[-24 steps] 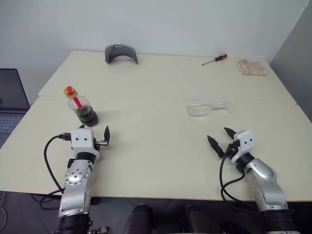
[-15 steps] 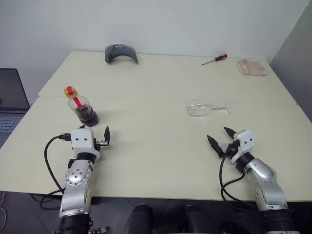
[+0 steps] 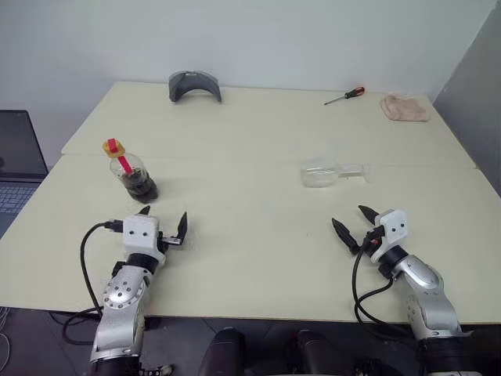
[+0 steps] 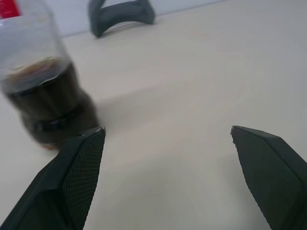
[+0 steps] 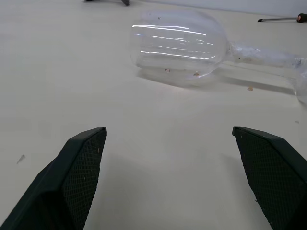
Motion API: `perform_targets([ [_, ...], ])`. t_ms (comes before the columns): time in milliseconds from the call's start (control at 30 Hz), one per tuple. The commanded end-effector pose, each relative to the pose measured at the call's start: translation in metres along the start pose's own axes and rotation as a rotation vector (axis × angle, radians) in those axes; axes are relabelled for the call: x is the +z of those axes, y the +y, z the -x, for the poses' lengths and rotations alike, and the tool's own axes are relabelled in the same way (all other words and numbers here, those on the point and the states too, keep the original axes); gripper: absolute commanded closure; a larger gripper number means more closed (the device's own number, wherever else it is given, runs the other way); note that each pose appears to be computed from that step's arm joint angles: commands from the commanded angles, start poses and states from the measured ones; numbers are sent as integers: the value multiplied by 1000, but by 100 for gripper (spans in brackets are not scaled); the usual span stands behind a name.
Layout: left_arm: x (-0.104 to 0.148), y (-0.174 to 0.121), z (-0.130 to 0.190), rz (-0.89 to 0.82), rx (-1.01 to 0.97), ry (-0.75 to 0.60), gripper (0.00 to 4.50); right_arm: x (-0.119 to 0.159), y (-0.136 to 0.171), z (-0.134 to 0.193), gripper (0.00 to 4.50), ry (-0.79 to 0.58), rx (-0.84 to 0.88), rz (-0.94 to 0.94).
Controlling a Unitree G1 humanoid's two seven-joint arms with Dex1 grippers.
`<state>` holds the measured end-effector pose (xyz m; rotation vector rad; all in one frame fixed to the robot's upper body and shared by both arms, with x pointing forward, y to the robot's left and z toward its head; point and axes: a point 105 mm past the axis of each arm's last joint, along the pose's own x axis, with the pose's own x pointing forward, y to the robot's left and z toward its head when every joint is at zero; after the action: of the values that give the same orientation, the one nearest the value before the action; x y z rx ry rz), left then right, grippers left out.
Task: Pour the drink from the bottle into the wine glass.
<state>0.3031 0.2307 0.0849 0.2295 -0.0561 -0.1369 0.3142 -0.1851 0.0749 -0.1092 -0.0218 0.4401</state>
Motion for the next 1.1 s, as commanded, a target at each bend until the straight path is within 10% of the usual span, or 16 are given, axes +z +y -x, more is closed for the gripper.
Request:
perform_targets([
  [33,16,-8,-1,-16,-61,-65,3,8,-8,1,0,-21,-37,17],
  [700,32,-22,-4,-5,-169,-86,3,19,-15,4,0,-25,-18,32],
  [1100,21,36,0,45,143,-68,3,73,70,21,0,-7,605,125],
])
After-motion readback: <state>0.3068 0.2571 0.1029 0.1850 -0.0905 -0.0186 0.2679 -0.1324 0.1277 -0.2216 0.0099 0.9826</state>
